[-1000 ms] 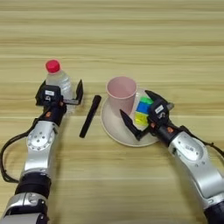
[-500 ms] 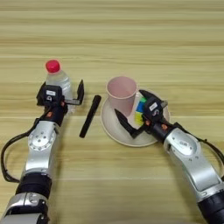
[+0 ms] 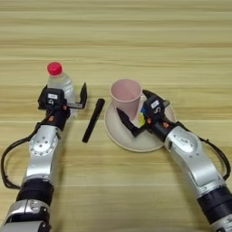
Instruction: Move the objects on the table
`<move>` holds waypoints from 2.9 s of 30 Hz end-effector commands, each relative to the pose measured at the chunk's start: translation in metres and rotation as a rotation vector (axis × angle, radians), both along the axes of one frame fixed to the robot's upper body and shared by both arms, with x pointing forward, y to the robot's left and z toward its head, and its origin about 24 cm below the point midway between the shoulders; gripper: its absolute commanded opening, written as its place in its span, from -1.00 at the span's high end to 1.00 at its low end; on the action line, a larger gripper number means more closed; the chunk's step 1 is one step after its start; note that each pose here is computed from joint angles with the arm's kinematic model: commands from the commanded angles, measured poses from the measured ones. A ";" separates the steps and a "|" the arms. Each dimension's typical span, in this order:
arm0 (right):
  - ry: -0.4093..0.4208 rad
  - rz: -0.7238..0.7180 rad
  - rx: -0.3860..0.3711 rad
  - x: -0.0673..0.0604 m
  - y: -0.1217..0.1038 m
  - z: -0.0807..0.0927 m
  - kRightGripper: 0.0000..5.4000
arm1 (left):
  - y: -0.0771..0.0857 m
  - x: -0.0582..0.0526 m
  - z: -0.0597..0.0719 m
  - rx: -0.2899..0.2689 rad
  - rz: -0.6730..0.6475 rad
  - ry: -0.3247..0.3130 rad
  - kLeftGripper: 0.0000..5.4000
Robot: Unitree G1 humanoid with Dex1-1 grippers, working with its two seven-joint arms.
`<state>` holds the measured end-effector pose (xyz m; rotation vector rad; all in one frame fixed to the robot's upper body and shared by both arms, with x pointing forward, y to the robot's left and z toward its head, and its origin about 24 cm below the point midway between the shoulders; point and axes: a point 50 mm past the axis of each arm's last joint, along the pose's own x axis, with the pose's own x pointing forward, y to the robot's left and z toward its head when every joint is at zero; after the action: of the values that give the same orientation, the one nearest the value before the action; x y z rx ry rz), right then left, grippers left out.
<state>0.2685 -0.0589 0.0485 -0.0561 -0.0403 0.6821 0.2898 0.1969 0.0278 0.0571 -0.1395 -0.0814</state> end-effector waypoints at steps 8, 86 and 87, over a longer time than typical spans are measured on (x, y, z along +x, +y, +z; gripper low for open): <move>-0.013 0.029 0.007 0.007 0.010 0.004 -1.00 | -0.001 -0.001 -0.002 0.007 0.006 0.009 -0.99; -0.121 -0.786 0.026 0.007 -0.156 0.008 -0.61 | 0.003 -0.018 0.002 0.007 0.032 0.005 -1.00; -0.109 -0.796 0.026 0.007 -0.157 0.004 -0.61 | 0.003 -0.018 0.002 0.007 0.032 0.004 -1.00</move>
<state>0.2758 -0.2124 0.0579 -0.0878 -0.1314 -0.0922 0.2720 0.1965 0.0294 0.0540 -0.1445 -0.0561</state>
